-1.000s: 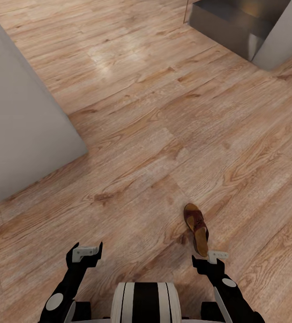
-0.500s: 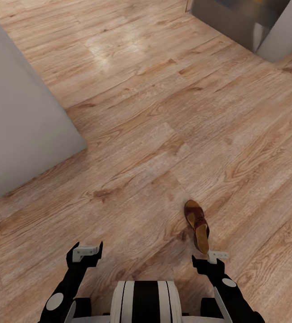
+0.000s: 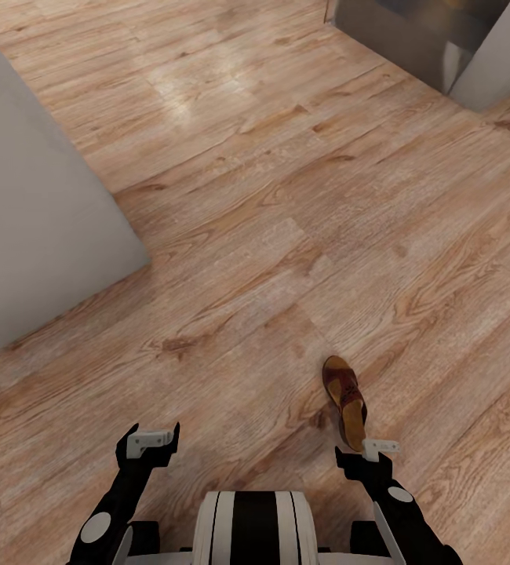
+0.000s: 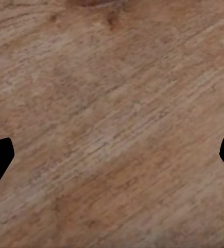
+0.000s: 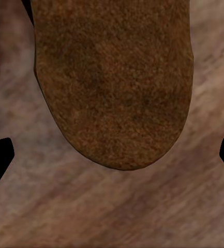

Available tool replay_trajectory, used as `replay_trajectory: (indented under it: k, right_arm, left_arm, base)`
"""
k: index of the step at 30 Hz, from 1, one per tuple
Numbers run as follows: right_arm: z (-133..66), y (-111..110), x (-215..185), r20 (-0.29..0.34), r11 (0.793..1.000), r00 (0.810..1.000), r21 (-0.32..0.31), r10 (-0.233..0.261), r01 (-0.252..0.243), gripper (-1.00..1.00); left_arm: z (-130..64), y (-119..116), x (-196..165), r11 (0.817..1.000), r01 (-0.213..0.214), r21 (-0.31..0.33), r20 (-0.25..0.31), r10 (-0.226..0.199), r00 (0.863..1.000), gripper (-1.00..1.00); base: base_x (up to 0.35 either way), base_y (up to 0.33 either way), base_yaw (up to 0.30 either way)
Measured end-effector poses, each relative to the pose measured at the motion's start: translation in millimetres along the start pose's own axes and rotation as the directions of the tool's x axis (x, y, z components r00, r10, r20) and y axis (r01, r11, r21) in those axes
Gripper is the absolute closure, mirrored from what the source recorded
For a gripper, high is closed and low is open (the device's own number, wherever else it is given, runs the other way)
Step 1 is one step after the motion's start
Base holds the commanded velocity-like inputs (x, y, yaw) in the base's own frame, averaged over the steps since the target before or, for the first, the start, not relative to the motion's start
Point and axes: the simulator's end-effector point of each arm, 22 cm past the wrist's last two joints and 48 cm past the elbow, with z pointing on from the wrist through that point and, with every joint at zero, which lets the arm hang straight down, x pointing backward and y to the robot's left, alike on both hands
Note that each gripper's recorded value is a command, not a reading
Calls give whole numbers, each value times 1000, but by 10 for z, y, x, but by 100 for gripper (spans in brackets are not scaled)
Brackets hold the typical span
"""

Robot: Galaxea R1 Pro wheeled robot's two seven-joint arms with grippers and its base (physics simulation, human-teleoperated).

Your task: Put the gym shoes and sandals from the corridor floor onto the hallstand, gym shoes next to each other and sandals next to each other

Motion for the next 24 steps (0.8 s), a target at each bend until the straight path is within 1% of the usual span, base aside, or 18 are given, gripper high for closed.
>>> replay_trajectory:
  k: [6,12,21,24]
  right_arm:
    - [0,-1,-1,0,1000,1000,0,0,0,-100]
    - [-1,0,-1,0,1000,1000,0,0,0,-100]
    - [-1,-1,4,0,1000,1000,0,0,0,-100]
    - [-1,-1,0,0,1000,1000,0,1,-1,-100]
  left_arm:
    - [0,0,0,1000,1,0,0,-1,1000,-100]
    - [-1,0,-1,1000,0,0,0,0,1000,-100]
    - [0,0,0,1000,1,0,0,-1,1000,-100]
    - [-1,1,-1,1000,1,0,0,-1,1000,-100]
  base:
    - [9,0,0]
    - [97,0,0]
    - [16,0,0]
    - [97,0,0]
